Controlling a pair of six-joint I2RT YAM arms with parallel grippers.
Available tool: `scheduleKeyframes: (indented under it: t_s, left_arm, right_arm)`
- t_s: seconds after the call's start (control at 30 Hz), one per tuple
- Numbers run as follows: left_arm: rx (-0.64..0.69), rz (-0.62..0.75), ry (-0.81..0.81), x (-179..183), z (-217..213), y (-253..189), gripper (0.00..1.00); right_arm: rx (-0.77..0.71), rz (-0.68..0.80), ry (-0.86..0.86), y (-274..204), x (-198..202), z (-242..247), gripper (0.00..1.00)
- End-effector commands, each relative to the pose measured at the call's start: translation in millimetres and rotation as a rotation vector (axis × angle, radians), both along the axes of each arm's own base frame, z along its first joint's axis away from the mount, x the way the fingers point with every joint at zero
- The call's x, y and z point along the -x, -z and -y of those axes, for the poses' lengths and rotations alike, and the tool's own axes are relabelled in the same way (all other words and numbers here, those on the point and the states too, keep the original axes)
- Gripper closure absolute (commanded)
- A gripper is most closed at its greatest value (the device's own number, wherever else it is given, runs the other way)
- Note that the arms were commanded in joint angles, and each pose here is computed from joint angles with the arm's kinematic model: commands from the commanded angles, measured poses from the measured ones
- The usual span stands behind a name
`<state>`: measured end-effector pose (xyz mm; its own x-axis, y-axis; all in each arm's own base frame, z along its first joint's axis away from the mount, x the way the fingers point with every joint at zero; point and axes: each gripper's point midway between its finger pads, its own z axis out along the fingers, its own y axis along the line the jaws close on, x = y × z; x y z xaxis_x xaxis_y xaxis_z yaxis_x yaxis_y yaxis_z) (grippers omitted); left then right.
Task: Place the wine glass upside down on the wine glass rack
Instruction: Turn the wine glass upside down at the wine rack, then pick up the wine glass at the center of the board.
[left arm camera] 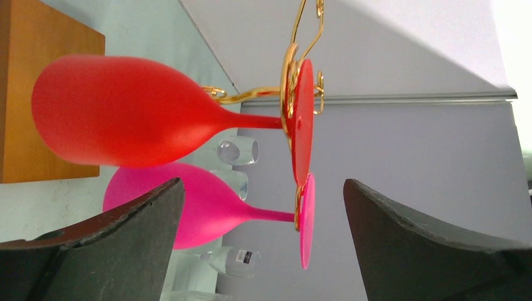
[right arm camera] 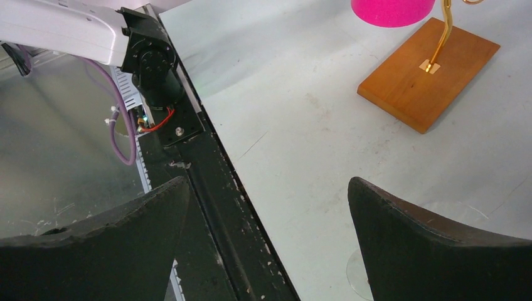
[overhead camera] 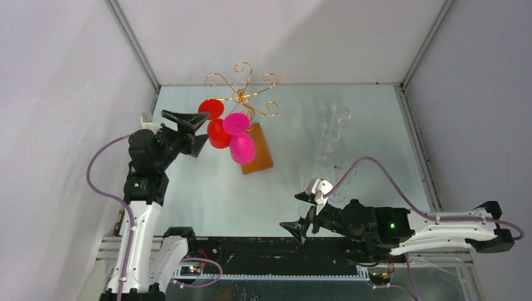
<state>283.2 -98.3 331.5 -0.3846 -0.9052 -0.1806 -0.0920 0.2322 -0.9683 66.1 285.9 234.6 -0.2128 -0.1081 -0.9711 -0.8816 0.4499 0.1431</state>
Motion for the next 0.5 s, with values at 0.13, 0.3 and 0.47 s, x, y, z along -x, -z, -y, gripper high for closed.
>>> scheduleKeyframes:
  t_s: [0.13,0.3,0.47]
  left_arm:
    - [0.008,0.032,0.105,15.6,13.7,12.9,0.00]
    - [-0.040,0.057,0.104,22.3,10.8,19.3,0.00]
    - [-0.144,0.060,0.083,29.5,3.7,30.8,0.00]
  right_arm:
    - [-0.028,-0.015,0.023,-5.7,-0.9,2.1,0.00]
    - [-0.039,-0.023,0.044,-7.4,-3.6,4.0,0.01]
    - [-0.043,-0.053,0.066,-5.0,-4.8,5.2,0.01]
